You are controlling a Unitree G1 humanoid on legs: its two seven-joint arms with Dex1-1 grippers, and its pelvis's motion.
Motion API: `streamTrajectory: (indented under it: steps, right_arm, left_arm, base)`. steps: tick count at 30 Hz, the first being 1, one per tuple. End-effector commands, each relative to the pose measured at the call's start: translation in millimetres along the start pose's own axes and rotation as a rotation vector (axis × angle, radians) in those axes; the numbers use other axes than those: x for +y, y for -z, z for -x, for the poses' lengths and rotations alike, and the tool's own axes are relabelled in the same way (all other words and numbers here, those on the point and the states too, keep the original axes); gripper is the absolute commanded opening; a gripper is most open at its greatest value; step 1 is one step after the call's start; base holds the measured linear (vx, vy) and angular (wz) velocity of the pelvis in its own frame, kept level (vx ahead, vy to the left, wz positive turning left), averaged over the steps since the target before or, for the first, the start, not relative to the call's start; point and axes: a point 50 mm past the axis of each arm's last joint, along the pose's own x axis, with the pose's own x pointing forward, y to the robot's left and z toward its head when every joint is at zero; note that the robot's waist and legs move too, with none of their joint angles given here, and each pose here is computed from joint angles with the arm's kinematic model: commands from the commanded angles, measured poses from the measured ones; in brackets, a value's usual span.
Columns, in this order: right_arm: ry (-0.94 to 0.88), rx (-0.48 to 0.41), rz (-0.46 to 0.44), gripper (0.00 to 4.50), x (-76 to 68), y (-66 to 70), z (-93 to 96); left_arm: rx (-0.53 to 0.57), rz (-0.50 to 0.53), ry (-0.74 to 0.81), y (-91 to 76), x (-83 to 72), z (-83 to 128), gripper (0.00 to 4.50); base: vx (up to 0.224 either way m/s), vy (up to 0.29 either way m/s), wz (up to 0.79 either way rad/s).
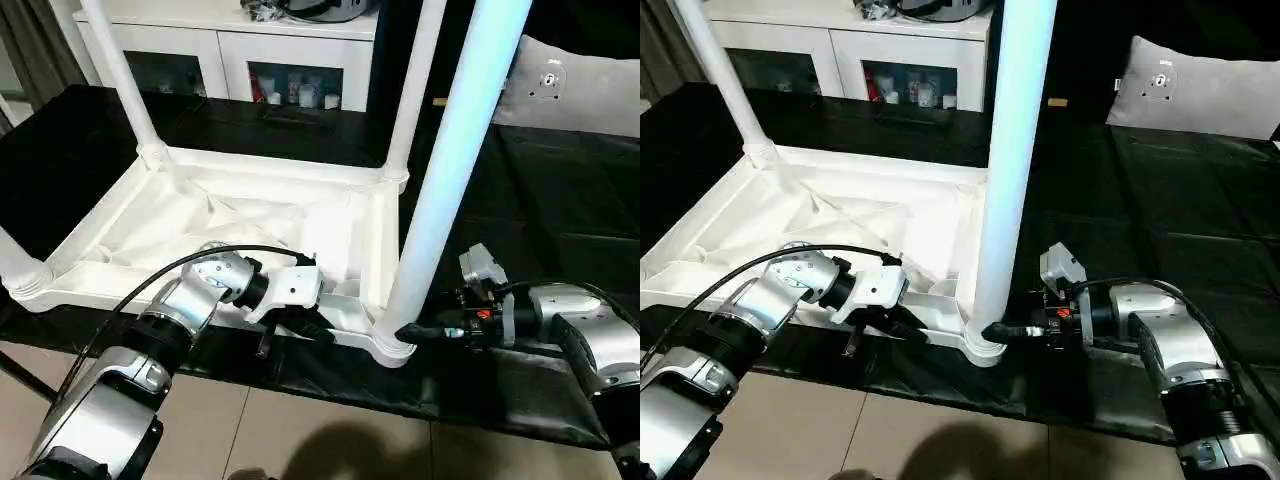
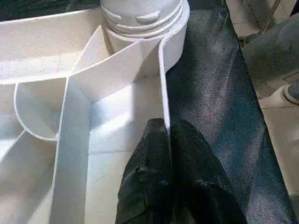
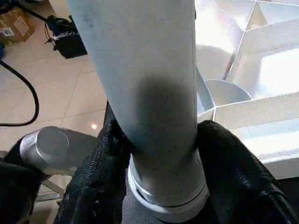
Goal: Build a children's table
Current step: Rotate leg to tighten
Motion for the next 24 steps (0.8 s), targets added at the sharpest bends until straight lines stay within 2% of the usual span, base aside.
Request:
streamTrajectory:
  steps: [1, 5, 7, 9, 10, 11, 12, 15, 16, 22, 24]
  right_arm:
    - [-0.066, -0.04, -0.011, 1.95, 5.0, -5.6, -5.3]
    - [-0.061, -0.094, -0.048, 1.94, 13.5, -5.1, -12.7]
    - [-0.014, -0.097, -0.062, 1.94, 12.6, -4.4, -16.3]
    - [0.098, -0.074, -0.098, 1.94, 6.3, -1.1, -22.6]
    - [0.26, -0.074, -0.136, 1.94, -5.1, -0.8, -30.7]
    - [0.298, -0.081, -0.147, 1.94, -7.8, -1.6, -32.5]
    - [0.411, -0.11, -0.193, 1.94, -16.3, -5.0, -38.2]
    - [0.509, -0.133, -0.242, 1.94, -23.5, -8.5, -43.9]
    - [0.608, -0.145, -0.274, 1.94, -30.4, -12.1, -51.8]
    - [0.799, -0.183, -0.331, 1.94, -45.1, -16.3, -64.0]
    - [0.803, -0.187, -0.302, 2.5, -45.0, -17.5, -66.5]
  left_arm:
    - [0.017, -0.008, 0.078, 0.9, -7.3, -6.4, 0.0]
    - [0.017, 0.047, 0.012, 1.1, -3.7, -10.2, 0.0]
    - [0.024, 0.073, -0.024, 1.2, -1.1, -12.1, 0.0]
    - [0.015, 0.113, -0.063, -0.1, 2.2, -15.5, 0.0]
    - [-0.002, 0.154, -0.113, -4.3, 7.2, -20.4, 0.0]
    - [-0.009, 0.166, -0.128, -5.7, 8.7, -21.8, 0.0]
    - [-0.034, 0.2, -0.175, -11.1, 13.6, -27.5, 0.0]
    - [-0.055, 0.235, -0.219, -16.8, 18.4, -34.4, 0.0]
    - [-0.069, 0.268, -0.279, -23.4, 24.9, -43.4, 0.0]
    - [-0.094, 0.345, -0.451, -39.9, 42.3, -56.5, 0.0]
    - [-0.097, 0.35, -0.491, -44.7, 46.1, -58.8, 0.0]
  base:
    - [0.0, 0.0, 0.0]
    - [0.0, 0.0, 0.0]
    - [0.0, 0.0, 0.0]
    - [0.0, 0.0, 0.0]
    - [0.0, 0.0, 0.0]
    - [0.0, 0.0, 0.0]
    - [0.0, 0.0, 0.0]
    - [0.0, 0.0, 0.0]
    - [0.0, 0.0, 0.0]
    - [0.0, 0.0, 0.0]
    - [0.0, 0.0, 0.0]
